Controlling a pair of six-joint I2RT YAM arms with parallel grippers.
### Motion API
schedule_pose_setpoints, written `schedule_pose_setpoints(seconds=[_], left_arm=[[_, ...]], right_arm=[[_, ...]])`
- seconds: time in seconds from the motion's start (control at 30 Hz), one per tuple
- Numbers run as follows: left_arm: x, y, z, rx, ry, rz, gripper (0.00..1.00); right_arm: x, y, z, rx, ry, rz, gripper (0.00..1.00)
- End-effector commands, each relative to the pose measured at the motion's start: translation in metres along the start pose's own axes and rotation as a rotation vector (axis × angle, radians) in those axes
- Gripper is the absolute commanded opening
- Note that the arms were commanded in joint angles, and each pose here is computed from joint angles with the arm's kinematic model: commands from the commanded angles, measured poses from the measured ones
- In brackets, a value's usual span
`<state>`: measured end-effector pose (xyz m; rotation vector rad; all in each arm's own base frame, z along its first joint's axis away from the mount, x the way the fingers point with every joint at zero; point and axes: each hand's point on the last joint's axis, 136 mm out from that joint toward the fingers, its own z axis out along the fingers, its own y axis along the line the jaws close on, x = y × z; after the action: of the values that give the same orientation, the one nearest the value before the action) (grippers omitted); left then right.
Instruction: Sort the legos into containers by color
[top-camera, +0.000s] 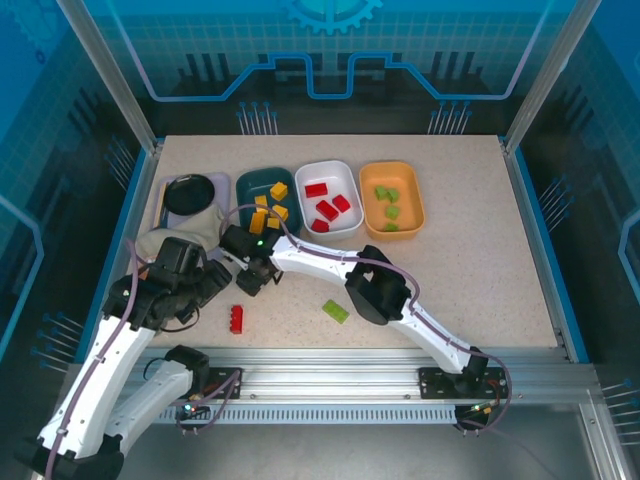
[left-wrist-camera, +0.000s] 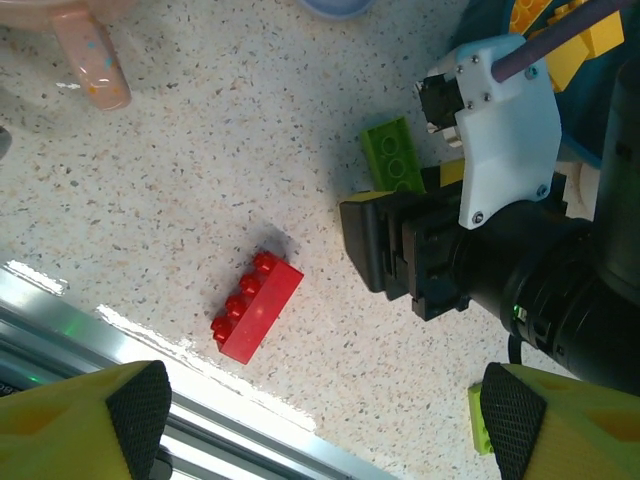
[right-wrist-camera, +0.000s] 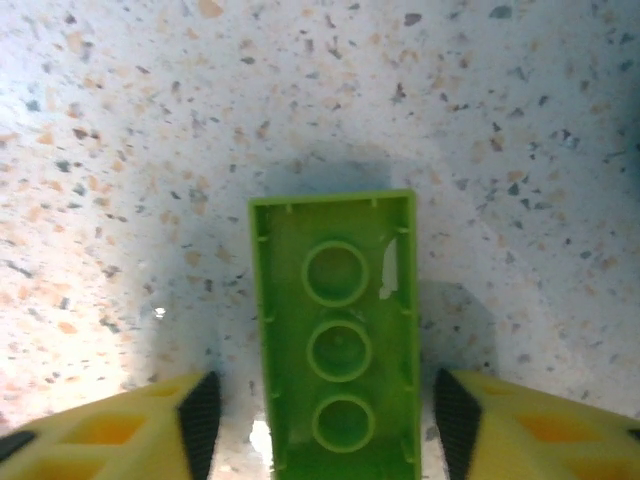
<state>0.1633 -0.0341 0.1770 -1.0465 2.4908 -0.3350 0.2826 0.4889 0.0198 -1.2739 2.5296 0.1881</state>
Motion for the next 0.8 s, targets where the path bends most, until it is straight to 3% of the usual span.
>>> schedule_pose_setpoints(seconds=[0.0,0.2,0.33,0.57,0.77], left_arm=[[0.000,0.006,-0.008,-0.010,-0.005,0.013,0.85],[0.000,0.004,-0.008,0.003,-0.006,0.010,0.84],[0.001,0.002,-0.006,0.010,-0.002,0.012,0.84],[0.005,-0.032,-0.001,0.142,0.053,0.060,0.82],[0.011,-0.104,0.013,0.295,0.138,0.170,0.82]], right_arm=[[0.019,-0.007,0.023,0.039,0.079,0.013,0.51],[0.020,-0.006,0.021,0.036,0.082,0.012,0.33],[0.011,-0.006,0.000,0.038,0.032,0.005,0.26],[-0.005,-0.027,-0.093,0.028,-0.138,0.082,0.25],[0.048,-0.107,-0.154,0.072,-0.163,0.321,0.25]])
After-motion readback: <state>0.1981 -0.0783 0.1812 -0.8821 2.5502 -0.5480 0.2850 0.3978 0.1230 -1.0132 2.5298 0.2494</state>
